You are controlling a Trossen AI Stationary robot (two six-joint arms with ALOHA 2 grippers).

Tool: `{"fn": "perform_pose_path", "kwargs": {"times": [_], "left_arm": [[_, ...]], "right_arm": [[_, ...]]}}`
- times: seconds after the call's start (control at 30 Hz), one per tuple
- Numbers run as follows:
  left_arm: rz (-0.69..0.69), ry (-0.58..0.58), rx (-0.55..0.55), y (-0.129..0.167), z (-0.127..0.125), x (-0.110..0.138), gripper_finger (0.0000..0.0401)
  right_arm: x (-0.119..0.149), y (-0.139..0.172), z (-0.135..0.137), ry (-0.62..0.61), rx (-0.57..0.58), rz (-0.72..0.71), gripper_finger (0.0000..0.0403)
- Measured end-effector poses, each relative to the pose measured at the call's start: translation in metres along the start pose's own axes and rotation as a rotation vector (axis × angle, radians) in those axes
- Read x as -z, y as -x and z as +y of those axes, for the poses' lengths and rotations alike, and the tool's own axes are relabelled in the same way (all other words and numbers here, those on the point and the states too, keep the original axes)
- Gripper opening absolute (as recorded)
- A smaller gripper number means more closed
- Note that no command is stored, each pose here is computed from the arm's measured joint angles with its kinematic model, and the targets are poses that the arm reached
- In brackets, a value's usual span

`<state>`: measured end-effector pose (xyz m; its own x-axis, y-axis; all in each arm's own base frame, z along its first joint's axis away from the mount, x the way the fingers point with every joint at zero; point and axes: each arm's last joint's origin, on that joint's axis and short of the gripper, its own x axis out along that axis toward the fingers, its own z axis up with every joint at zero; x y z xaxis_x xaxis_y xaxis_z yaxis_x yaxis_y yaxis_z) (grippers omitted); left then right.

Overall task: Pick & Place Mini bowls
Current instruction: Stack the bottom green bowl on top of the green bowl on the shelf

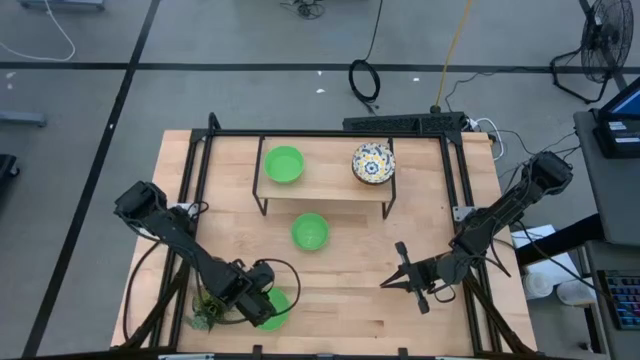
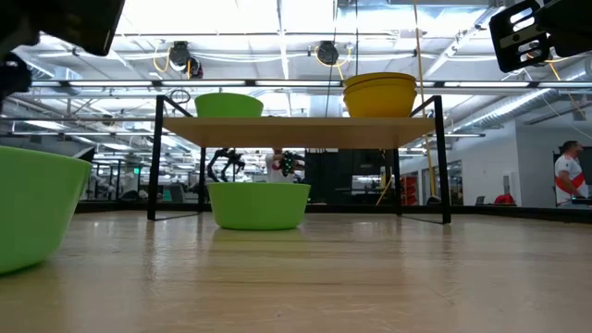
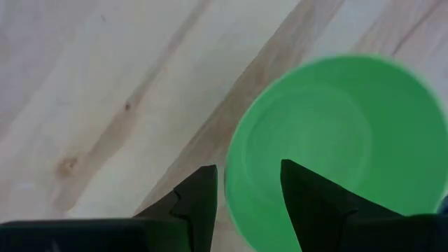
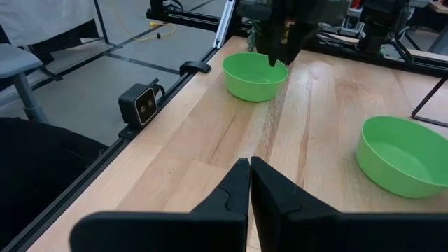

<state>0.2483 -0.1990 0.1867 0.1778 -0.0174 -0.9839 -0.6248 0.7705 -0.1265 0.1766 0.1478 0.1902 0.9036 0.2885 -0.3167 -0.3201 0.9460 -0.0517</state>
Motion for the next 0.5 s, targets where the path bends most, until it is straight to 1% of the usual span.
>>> {"fn": "perform_pose_path", "kwargs": {"times": [0.1, 0.2, 0.3, 0.4, 0.5], "left_arm": [[0.053, -0.012, -0.027, -0.009, -0.001, 0.002, 0.0159], [0.068, -0.015, -0.051, -0.016, -0.001, 0.003, 0.0159], [0.068, -0.023, -0.052, -0.017, -0.001, 0.003, 0.0159], [0.070, -0.004, -0.052, -0.017, -0.001, 0.001, 0.0159], [0.103, 0.000, -0.040, -0.015, -0.001, 0.002, 0.0159]], "right_arm": [[0.000, 0.000, 0.000, 0.000, 0.000, 0.000, 0.0002], [0.000, 0.000, 0.000, 0.000, 0.000, 0.000, 0.0001], [0.000, 0.000, 0.000, 0.000, 0.001, 0.000, 0.0001], [0.000, 0.000, 0.000, 0.000, 0.001, 0.000, 0.0002], [0.000, 0.000, 0.000, 0.000, 0.001, 0.000, 0.0001]]}}
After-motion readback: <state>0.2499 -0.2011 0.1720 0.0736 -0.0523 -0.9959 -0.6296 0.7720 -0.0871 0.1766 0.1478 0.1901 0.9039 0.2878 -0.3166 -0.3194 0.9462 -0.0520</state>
